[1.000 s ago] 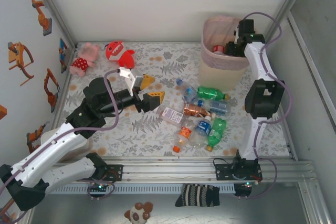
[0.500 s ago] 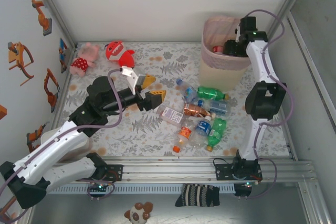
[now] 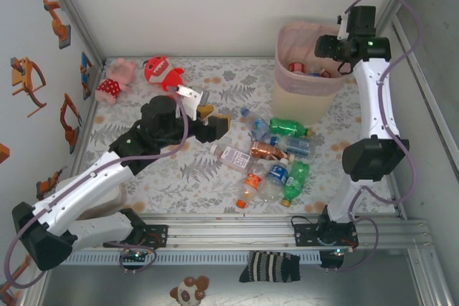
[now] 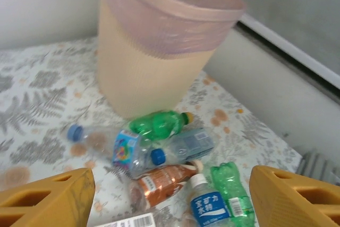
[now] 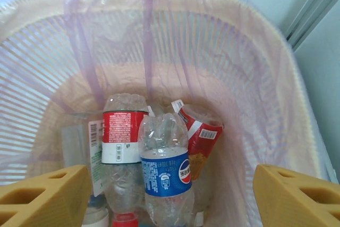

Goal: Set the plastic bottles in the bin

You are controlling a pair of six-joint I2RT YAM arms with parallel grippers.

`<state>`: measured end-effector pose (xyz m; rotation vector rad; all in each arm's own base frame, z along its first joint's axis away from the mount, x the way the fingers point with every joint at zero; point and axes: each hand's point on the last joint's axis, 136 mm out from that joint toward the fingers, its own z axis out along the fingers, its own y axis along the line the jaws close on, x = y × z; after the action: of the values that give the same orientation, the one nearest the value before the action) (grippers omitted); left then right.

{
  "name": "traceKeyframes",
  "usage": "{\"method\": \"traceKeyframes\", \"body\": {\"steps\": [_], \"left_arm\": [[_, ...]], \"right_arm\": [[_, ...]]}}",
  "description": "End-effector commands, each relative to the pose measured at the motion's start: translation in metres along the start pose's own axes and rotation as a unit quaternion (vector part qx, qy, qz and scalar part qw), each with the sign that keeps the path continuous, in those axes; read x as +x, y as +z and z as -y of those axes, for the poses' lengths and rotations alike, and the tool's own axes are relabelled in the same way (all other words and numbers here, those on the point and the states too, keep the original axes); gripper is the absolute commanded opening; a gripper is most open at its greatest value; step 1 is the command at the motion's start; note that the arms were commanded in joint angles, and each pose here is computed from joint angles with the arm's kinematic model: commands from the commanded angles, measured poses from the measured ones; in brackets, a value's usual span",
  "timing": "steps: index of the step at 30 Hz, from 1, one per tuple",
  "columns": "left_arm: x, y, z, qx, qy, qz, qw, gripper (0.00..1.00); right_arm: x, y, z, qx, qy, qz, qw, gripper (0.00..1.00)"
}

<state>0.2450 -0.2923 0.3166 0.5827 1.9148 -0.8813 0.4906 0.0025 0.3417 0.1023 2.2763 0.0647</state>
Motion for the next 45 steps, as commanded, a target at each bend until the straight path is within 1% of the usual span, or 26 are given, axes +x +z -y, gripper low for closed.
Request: {"method": "traceKeyframes", "body": {"steps": [1,3,6,8,11,12,13,15,16,17,22,25,29,31,35,38,45], "left_arm": [[0.011,0.006,-0.033,-0.089,-0.069,-0.026,0.993,0.75],[0.022,0.013,-0.046,-0.120,-0.101,-0.045,0.987,0.74],[0.044,0.024,-0.064,-0.159,-0.156,-0.079,0.972,0.72],[0.056,0.029,-0.074,-0.185,-0.186,-0.099,0.960,0.71],[0.071,0.031,-0.090,-0.240,-0.234,-0.121,0.935,0.71],[0.077,0.031,-0.097,-0.262,-0.254,-0.123,0.923,0.71],[0.083,0.030,-0.105,-0.289,-0.280,-0.121,0.907,0.71],[0.099,0.028,-0.119,-0.335,-0.336,-0.124,0.872,0.66],[0.109,0.030,-0.123,-0.344,-0.362,-0.132,0.856,0.64],[0.118,0.032,-0.127,-0.350,-0.382,-0.141,0.844,0.63],[0.160,0.041,-0.141,-0.365,-0.496,-0.170,0.769,0.60],[0.176,0.047,-0.148,-0.365,-0.541,-0.170,0.738,0.58],[0.188,0.055,-0.153,-0.360,-0.582,-0.168,0.709,0.59],[0.194,0.059,-0.155,-0.362,-0.597,-0.176,0.695,0.61],[0.210,0.066,-0.157,-0.366,-0.623,-0.193,0.664,0.61],[0.221,0.075,-0.155,-0.357,-0.641,-0.204,0.648,0.61],[0.238,0.097,-0.152,-0.326,-0.674,-0.219,0.626,0.61]], "right_arm": [[-0.005,-0.027,-0.003,-0.014,0.014,0.020,1.000,0.79],[-0.006,-0.035,-0.005,-0.020,0.018,0.029,0.999,0.78],[-0.005,-0.046,-0.008,-0.028,0.024,0.042,0.998,0.78],[-0.002,-0.052,-0.008,-0.031,0.028,0.049,0.998,0.78],[0.004,-0.057,-0.009,-0.037,0.032,0.051,0.998,0.79],[0.007,-0.058,-0.009,-0.038,0.032,0.052,0.997,0.78],[0.009,-0.059,-0.009,-0.038,0.032,0.052,0.997,0.78],[0.014,-0.060,-0.009,-0.038,0.032,0.051,0.998,0.78],[0.016,-0.060,-0.009,-0.038,0.033,0.050,0.997,0.79],[0.019,-0.059,-0.009,-0.039,0.033,0.049,0.998,0.78],[0.030,-0.060,-0.010,-0.045,0.036,0.042,0.997,0.78],[0.035,-0.062,-0.008,-0.040,0.032,0.040,0.998,0.78],[0.040,-0.065,-0.008,-0.040,0.030,0.039,0.998,0.79],[0.043,-0.065,-0.008,-0.040,0.030,0.037,0.998,0.78],[0.046,-0.067,-0.007,-0.039,0.030,0.037,0.998,0.79],[0.045,-0.070,-0.008,-0.040,0.029,0.040,0.998,0.79],[0.044,-0.077,-0.010,-0.046,0.028,0.044,0.998,0.79]]}}
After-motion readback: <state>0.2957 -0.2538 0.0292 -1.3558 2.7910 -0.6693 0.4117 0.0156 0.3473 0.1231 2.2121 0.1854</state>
